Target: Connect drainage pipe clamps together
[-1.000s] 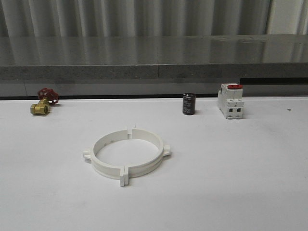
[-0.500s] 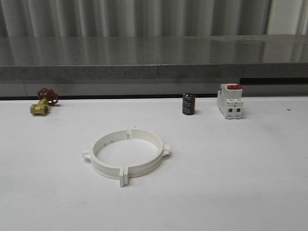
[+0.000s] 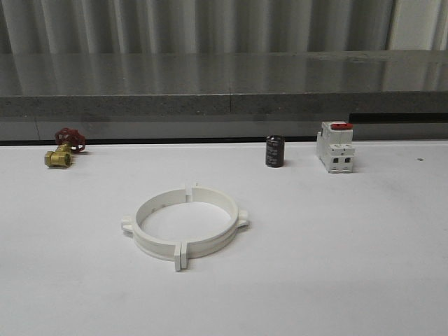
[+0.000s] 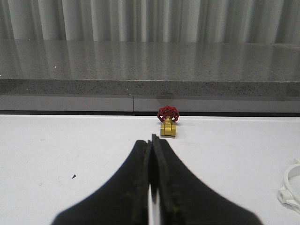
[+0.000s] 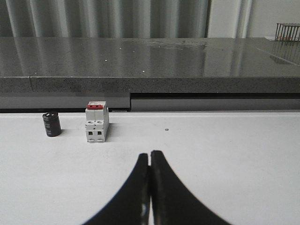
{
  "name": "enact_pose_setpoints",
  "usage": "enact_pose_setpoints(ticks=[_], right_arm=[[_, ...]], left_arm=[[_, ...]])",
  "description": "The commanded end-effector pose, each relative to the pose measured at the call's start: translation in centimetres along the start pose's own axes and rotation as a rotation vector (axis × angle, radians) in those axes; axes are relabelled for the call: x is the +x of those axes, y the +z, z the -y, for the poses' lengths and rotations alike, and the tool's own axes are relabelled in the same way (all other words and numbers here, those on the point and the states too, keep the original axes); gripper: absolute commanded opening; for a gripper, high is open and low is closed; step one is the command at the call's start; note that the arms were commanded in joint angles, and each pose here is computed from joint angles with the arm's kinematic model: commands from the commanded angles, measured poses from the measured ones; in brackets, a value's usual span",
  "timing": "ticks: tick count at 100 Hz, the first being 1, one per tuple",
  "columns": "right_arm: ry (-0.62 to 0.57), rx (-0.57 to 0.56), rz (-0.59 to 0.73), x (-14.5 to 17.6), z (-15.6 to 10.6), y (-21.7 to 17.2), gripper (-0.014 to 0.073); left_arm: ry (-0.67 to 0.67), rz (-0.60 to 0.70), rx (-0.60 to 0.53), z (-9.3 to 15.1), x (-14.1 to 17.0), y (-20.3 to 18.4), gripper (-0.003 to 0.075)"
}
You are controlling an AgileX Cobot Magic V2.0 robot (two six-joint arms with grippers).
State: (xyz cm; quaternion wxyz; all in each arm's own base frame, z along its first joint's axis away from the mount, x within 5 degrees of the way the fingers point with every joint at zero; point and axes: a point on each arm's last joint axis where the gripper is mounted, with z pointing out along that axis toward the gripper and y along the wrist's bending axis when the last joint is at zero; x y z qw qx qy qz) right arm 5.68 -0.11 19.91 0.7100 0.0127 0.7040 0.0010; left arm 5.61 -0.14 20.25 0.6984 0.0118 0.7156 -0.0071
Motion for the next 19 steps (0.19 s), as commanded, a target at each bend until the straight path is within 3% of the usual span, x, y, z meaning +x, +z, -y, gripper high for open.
enact_pose_setpoints(ticks=[1,19], right_arm=[[-0.001,0.001,0.108,-1.32,-0.02,-0.26,-0.0064],[-0.001,0.001,0.108,-1.32,-0.02,-0.26,-0.0064]], left_arm=[[-0.018,0.069,0.003,0.03,0.59,-0.01,-0.0021],[-0.018,0.069,0.003,0.03,0.59,-0.01,-0.0021]])
